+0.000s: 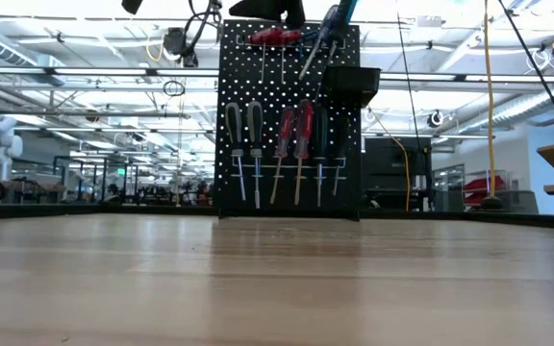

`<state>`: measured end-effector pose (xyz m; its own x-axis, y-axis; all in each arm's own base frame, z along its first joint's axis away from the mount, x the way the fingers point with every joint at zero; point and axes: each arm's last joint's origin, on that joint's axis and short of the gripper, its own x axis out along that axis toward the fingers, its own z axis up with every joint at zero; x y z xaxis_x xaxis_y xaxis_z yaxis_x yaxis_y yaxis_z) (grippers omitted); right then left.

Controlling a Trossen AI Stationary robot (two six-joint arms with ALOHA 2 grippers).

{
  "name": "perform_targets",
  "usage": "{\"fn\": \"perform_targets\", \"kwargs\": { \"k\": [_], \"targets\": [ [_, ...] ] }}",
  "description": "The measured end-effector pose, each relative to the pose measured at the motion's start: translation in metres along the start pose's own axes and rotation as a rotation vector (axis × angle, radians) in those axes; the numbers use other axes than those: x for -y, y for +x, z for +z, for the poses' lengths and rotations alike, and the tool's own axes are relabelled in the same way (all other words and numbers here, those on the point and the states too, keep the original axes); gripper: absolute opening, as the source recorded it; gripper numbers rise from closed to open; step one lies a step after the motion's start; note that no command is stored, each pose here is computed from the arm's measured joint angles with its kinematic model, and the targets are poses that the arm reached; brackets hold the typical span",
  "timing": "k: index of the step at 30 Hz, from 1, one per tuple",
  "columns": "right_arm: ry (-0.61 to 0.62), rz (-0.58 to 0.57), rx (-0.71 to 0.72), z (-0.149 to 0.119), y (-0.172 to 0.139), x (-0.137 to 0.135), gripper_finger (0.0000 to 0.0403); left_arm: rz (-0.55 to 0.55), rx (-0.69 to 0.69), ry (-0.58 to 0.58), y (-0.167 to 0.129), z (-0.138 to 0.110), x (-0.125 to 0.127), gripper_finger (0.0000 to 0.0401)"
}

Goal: Hang tools onto peg board
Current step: Hang the safety glasses on the pegboard

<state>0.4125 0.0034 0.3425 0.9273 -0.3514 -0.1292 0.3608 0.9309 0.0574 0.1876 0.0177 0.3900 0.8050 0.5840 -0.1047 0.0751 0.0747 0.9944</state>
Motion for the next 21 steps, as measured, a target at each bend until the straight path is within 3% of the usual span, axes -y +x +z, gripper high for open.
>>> {"fn": "perform_targets", "kwargs": {
  "k": [15,21],
  "targets": [
    [-0.031,0.015,-0.061,-0.009,-0.003,-0.009,0.0286,-0.034,-0.041,0.029,0.011,0.006,0.007,0.0026],
    [-0.131,-0.067,-0.056,-0.009,-0.005,-0.012,0.0286,-0.032,-0.048,0.027,0.011,0.006,0.007,0.0026]
  ]
}}
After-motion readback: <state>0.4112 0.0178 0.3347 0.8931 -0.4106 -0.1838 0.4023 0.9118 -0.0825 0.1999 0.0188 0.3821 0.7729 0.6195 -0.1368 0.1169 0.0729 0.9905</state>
